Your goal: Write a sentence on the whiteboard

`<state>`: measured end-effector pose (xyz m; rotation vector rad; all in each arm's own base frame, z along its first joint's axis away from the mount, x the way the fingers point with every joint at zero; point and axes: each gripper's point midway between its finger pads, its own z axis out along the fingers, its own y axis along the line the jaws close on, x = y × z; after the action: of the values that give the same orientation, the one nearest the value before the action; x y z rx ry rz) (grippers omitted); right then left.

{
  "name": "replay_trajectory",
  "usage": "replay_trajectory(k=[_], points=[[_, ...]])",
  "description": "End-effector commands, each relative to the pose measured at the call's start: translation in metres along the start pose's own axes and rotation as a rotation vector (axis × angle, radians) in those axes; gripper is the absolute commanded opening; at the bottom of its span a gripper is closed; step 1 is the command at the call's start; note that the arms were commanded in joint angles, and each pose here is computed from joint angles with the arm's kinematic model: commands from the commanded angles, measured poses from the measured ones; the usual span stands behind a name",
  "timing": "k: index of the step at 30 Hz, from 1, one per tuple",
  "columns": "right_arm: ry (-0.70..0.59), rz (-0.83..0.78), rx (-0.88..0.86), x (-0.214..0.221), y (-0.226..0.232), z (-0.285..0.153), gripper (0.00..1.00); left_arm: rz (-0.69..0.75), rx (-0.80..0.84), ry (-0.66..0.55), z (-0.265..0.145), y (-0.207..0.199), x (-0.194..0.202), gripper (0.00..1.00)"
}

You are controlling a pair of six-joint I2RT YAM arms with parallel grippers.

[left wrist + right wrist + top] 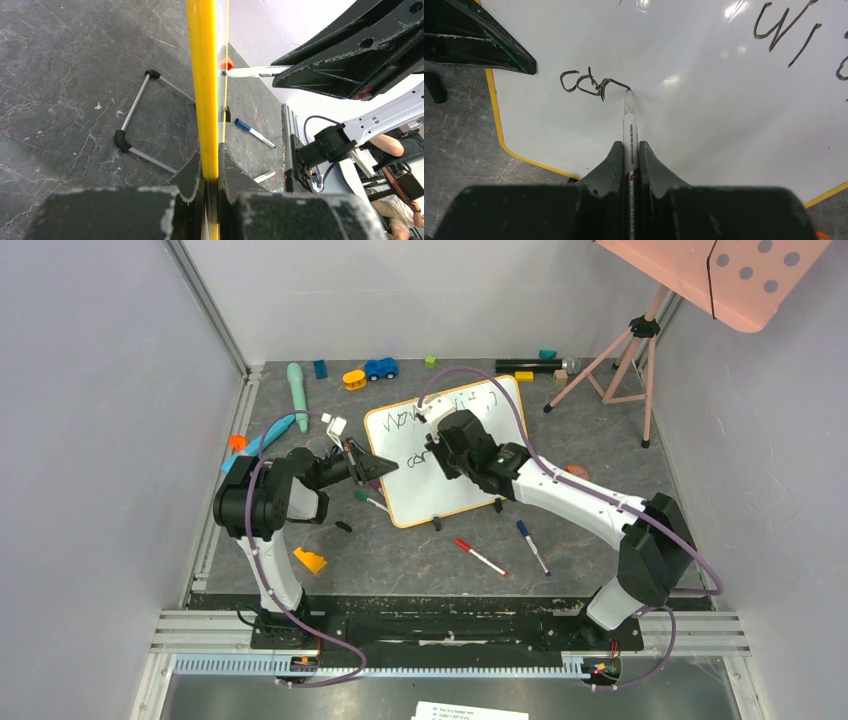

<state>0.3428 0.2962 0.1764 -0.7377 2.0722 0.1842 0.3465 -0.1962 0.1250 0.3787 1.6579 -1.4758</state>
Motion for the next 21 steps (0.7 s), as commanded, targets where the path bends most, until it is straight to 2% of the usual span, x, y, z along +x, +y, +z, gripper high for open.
replay_trajectory(k=[1,11,21], points=[[0.039,0.031,0.056,0.020,-0.016,0.002,0.00,0.216,-0.026,-0.045,0.000,0.013,-0.008,0.02],[0.060,0.029,0.018,0.031,-0.010,-0.001,0.00,0.215,-0.025,-0.044,0.000,0.013,-0.007,0.02],[-0.105,0.051,-0.014,-0.028,-0.012,-0.025,0.00,0.215,-0.024,-0.044,0.000,0.013,-0.008,0.02]])
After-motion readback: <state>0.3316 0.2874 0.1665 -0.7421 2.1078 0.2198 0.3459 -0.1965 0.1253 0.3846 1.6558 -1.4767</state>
